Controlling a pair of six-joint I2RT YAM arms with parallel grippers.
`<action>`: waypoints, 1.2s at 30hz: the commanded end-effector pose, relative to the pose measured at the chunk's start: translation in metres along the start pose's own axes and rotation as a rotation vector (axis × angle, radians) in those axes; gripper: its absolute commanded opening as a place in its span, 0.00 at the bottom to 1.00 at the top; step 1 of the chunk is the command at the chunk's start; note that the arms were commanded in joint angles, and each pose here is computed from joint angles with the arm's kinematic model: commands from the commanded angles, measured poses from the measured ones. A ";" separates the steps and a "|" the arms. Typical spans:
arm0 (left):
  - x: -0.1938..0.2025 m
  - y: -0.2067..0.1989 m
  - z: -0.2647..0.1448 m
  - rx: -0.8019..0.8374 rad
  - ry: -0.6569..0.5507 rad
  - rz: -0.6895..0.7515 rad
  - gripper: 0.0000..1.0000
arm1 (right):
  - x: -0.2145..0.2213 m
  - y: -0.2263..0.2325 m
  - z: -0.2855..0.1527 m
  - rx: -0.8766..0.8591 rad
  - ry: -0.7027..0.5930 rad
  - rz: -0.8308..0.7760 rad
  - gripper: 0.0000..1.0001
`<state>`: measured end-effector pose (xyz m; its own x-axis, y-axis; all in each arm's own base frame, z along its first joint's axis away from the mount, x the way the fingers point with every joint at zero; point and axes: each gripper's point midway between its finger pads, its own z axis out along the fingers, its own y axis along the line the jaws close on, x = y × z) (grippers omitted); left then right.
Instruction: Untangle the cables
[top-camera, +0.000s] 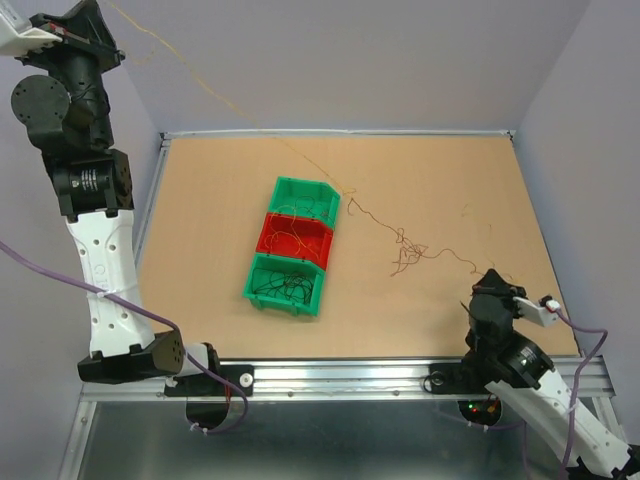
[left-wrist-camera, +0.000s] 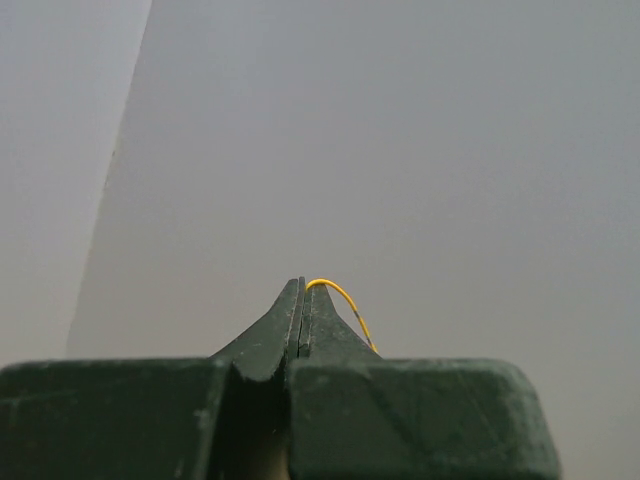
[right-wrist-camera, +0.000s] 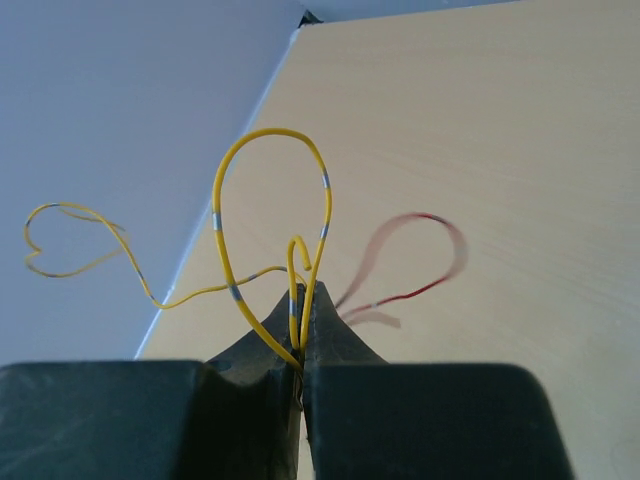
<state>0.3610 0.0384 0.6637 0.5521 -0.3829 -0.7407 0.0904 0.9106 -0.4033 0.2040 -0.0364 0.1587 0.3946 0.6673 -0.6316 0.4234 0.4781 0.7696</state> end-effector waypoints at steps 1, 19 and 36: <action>-0.033 -0.032 -0.013 0.143 -0.121 -0.102 0.00 | -0.037 -0.007 -0.002 0.064 -0.106 0.096 0.01; 0.027 -0.220 -0.108 0.914 0.077 -0.158 0.00 | 0.060 0.166 -0.068 -0.877 0.303 -0.377 0.98; 0.006 -0.256 -0.119 0.983 0.052 -0.236 0.00 | 0.127 0.317 -0.153 -1.642 0.364 -0.484 0.99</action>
<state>0.2671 -0.2216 0.6699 0.3184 -0.5287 -0.7868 0.8519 0.5237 -0.0072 0.2758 0.2681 0.2556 0.0075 0.1593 -0.9872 -0.7604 0.6421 0.0978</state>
